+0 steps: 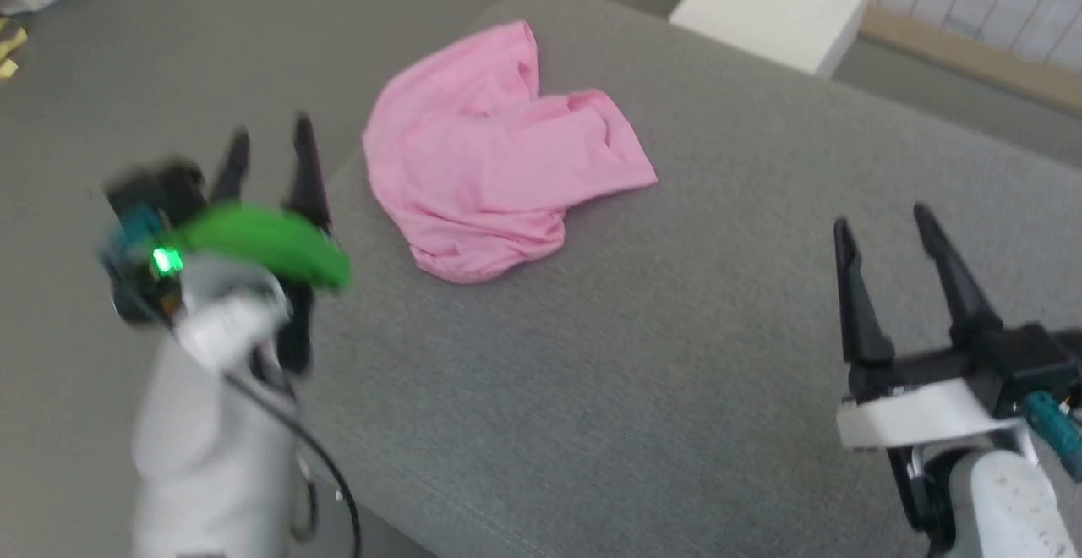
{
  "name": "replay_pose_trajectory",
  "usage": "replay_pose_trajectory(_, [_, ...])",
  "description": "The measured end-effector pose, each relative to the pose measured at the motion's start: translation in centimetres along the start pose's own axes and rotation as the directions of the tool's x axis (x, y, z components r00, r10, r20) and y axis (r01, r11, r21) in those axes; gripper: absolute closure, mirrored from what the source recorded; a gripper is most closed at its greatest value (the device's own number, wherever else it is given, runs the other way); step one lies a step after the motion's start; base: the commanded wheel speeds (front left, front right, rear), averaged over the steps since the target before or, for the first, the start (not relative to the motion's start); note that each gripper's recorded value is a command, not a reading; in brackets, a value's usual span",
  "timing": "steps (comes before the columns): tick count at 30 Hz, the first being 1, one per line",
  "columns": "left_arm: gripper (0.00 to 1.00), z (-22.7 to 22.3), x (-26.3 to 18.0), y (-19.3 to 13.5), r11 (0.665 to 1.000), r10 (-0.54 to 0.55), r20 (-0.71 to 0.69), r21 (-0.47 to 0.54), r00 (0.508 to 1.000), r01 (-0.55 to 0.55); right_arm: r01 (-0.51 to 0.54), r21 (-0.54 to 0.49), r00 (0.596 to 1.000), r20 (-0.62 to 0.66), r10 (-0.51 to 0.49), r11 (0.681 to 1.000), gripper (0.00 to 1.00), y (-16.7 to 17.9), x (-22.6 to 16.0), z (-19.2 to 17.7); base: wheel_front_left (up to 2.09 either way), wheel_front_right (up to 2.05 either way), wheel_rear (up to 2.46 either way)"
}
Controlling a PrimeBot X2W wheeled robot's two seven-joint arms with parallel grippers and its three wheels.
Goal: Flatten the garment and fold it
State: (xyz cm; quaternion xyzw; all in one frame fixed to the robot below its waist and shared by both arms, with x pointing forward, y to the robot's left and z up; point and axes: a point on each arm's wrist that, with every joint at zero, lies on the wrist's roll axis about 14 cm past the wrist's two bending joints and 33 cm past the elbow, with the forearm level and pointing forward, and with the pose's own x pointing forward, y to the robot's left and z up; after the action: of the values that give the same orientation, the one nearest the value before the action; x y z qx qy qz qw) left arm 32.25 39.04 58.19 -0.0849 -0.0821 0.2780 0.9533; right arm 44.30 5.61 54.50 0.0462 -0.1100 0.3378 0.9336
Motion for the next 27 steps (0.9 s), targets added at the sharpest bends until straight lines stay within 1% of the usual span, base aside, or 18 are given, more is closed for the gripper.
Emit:
replay_pose_trajectory(2, [0.00, -0.3, 2.8, -0.4, 1.000, 0.000, -0.063, 0.011, 0.998, 0.000, 0.019, 0.002, 1.000, -0.001, -0.019, 1.000, 0.00, -1.0, 0.5, -0.7, 0.00, 0.00, 0.00])
replay_pose_trajectory(4, [0.00, -1.6, 5.0, -0.6, 1.000, 0.006, -0.153, 0.013, 0.988, -0.004, 0.042, 0.008, 0.999, -0.014, -0.041, 0.999, 0.00, -2.1, 0.6, -1.8, 0.00, 0.00, 0.00])
replay_pose_trajectory(7, [0.00, -4.8, 7.2, -0.6, 0.999, 0.032, -0.314, 0.032, 0.949, -0.023, 0.075, 0.021, 0.996, -0.039, -0.074, 0.997, 0.00, -3.8, 0.7, -3.7, 0.00, 0.00, 0.00])
replay_pose_trajectory(8, [0.00, -6.1, 7.8, -0.5, 0.999, 0.043, -0.368, 0.022, 0.929, -0.037, 0.086, 0.026, 0.995, -0.046, -0.085, 0.996, 0.00, -4.3, 0.7, -4.3, 0.00, 0.00, 0.00])
replay_pose_trajectory(10, [0.00, -9.1, 8.2, -0.1, 0.998, 0.070, -0.485, 0.032, 0.872, -0.062, 0.108, 0.031, 0.993, -0.054, -0.106, 0.994, 0.00, -5.4, 0.7, -5.3, 0.00, 0.00, 0.00])
replay_pose_trajectory(11, [0.00, -10.7, 8.2, 0.3, 0.996, 0.090, -0.545, 0.034, 0.834, -0.084, 0.122, 0.034, 0.991, -0.060, -0.120, 0.992, 0.00, -6.0, 0.6, -5.8, 0.00, 0.00, 0.00])
replay_pose_trajectory(15, [0.00, -16.5, 7.3, 1.0, 0.988, 0.152, -0.725, 0.085, 0.672, -0.133, 0.193, 0.028, 0.977, -0.097, -0.189, 0.981, 0.00, -8.8, -0.6, -7.9, 0.00, 0.00, 0.00])
replay_pose_trajectory(17, [0.00, -18.9, 6.8, 0.5, 0.986, 0.152, -0.787, 0.082, 0.598, -0.142, 0.228, 0.021, 0.967, -0.123, -0.224, 0.973, 0.00, -10.0, -1.6, -8.9, 0.00, 0.00, 0.00])
replay_pose_trajectory(19, [0.00, -21.7, 5.7, -0.4, 0.987, 0.143, -0.854, 0.086, 0.500, -0.135, 0.260, 0.014, 0.955, -0.150, -0.255, 0.965, 0.00, -11.1, -2.7, -10.0, 0.00, 0.00, 0.00])
replay_pose_trajectory(23, [0.00, -24.1, 5.0, -0.9, 0.984, 0.142, -0.910, 0.085, 0.389, -0.159, 0.312, -0.002, 0.931, -0.198, -0.306, 0.950, 0.00, -12.8, -4.6, -11.6, 0.00, 0.00, 0.00])
replay_pose_trajectory(24, [0.04, -24.3, 5.0, -0.9, 0.983, 0.144, -0.917, 0.090, 0.372, -0.157, 0.319, -0.005, 0.927, -0.205, -0.314, 0.948, 0.00, -13.1, -4.9, -11.8, 0.00, 0.00, 0.00])
replay_pose_trajectory(25, [0.43, -24.5, 4.9, -1.0, 0.984, 0.146, -0.925, 0.098, 0.351, -0.151, 0.327, -0.009, 0.923, -0.213, -0.321, 0.945, 0.00, -13.3, -5.3, -12.0, 0.00, 0.00, 0.00])
replay_pose_trajectory(26, [0.92, -24.5, 4.8, -1.0, 0.985, 0.146, -0.930, 0.105, 0.338, -0.137, 0.334, -0.010, 0.919, -0.217, -0.328, 0.943, 0.00, -13.5, -5.6, -12.0, 0.00, 0.00, 0.00])
replay_pose_trajectory(27, [1.00, -24.3, 4.8, -1.1, 0.986, 0.146, -0.931, 0.109, 0.336, -0.125, 0.339, -0.010, 0.917, -0.218, -0.332, 0.941, 0.00, -13.6, -5.7, -12.0, 0.00, 0.00, 0.00])
